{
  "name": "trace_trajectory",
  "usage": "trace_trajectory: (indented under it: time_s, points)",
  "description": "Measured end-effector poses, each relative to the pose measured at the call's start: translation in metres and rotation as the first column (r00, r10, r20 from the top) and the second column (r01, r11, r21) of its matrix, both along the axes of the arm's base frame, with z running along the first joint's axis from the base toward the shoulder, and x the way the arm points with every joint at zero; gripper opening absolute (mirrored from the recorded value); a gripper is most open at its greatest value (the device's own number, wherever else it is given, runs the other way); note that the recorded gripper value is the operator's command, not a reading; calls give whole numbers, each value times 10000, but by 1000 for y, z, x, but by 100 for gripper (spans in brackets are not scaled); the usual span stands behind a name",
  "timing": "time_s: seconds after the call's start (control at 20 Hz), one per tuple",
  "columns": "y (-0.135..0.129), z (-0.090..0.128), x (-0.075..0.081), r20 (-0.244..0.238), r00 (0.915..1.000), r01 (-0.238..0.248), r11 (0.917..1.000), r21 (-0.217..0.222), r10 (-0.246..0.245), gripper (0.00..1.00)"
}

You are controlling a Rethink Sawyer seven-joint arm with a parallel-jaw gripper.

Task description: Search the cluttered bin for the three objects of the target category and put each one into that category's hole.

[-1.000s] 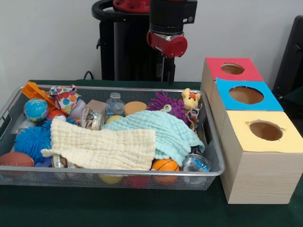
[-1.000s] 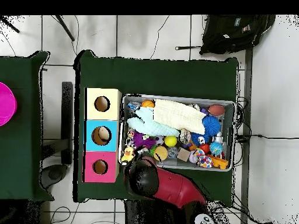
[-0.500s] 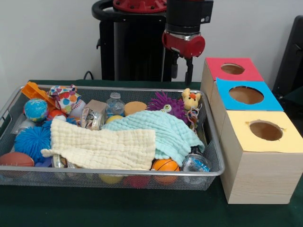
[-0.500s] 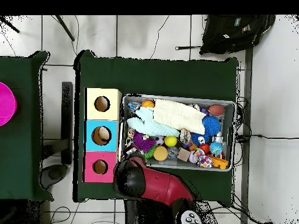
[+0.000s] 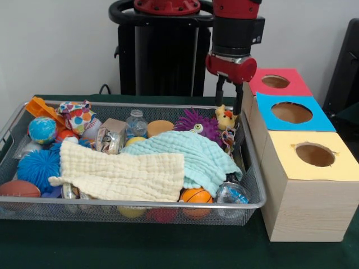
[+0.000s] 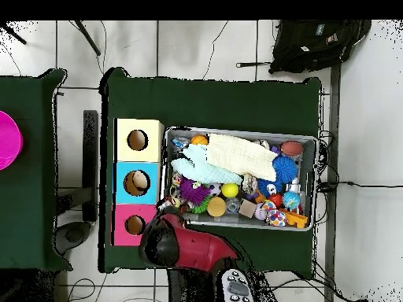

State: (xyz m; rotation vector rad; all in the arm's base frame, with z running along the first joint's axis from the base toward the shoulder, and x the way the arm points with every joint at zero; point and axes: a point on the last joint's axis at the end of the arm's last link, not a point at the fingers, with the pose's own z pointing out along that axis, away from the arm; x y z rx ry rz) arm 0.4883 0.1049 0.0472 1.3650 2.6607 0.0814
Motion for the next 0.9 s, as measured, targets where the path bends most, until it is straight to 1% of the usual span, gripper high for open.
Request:
trace_trajectory:
  time_s: [0.2, 0.35, 0.6, 0.9]
  points:
    - [3, -19, -8, -106, 9999, -24, 10000, 46, 24, 100]
    - [4, -33, -15, -283, 9996, 9, 10000, 94, -6, 100]
    - [-5, -44, -19, -514, 9985, 202, 9994, 285, -187, 100]
    - [-18, -46, -15, -523, 9978, 432, 9974, 571, -403, 100]
